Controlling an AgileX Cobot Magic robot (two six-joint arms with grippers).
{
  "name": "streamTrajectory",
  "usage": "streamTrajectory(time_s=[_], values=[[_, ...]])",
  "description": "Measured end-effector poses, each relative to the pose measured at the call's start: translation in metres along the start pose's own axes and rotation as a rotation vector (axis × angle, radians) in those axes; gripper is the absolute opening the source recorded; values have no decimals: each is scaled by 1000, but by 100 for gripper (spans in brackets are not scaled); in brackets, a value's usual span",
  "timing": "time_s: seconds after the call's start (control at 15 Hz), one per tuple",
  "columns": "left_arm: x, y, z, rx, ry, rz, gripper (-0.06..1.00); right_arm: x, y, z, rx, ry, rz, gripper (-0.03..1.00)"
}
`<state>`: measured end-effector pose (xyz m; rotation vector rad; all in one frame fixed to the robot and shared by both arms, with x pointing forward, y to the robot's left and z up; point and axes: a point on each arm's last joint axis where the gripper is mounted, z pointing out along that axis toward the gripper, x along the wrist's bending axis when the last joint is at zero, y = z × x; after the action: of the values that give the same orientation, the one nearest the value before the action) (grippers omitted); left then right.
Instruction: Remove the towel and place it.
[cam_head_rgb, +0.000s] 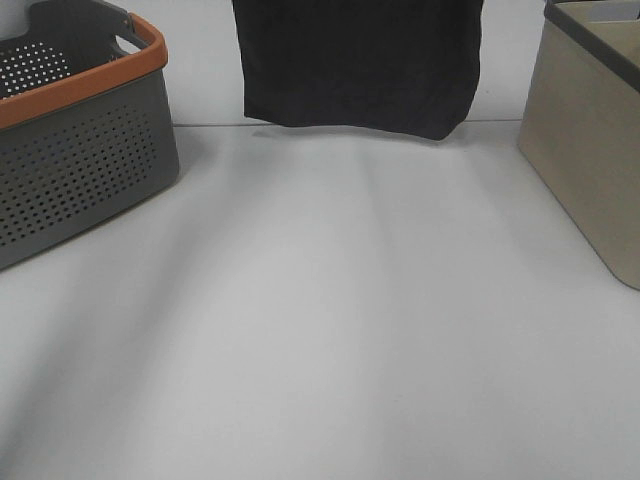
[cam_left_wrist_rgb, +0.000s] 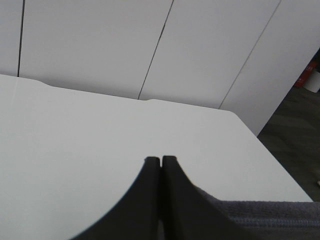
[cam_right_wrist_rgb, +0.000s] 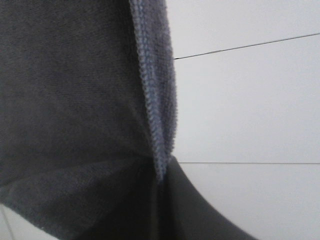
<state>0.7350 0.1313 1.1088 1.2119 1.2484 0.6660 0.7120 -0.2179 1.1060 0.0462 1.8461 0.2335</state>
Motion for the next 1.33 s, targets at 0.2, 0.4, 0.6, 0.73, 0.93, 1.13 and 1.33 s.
streamTrajectory(time_s=[0.2,0.4,0.6,0.73,0.93,1.13,1.33], values=[[5,-44,-23,27,-54,22,0,40,-9,-23,21,123,-12,2],[2,-75,-61,65,-107,57,0,75,-16,-56,30,207,9,2],[4,-103,-92,147,-115,95,0,108,-21,-85,36,272,81,2],[9,-119,-111,206,-104,110,0,137,-16,-101,31,357,86,2],[20,-144,-134,298,-78,125,0,177,-12,-115,27,471,84,2],[27,-166,-147,369,-67,133,0,196,-15,-123,48,516,134,2],[34,-182,-158,426,-50,133,0,227,-8,-125,47,614,122,2]])
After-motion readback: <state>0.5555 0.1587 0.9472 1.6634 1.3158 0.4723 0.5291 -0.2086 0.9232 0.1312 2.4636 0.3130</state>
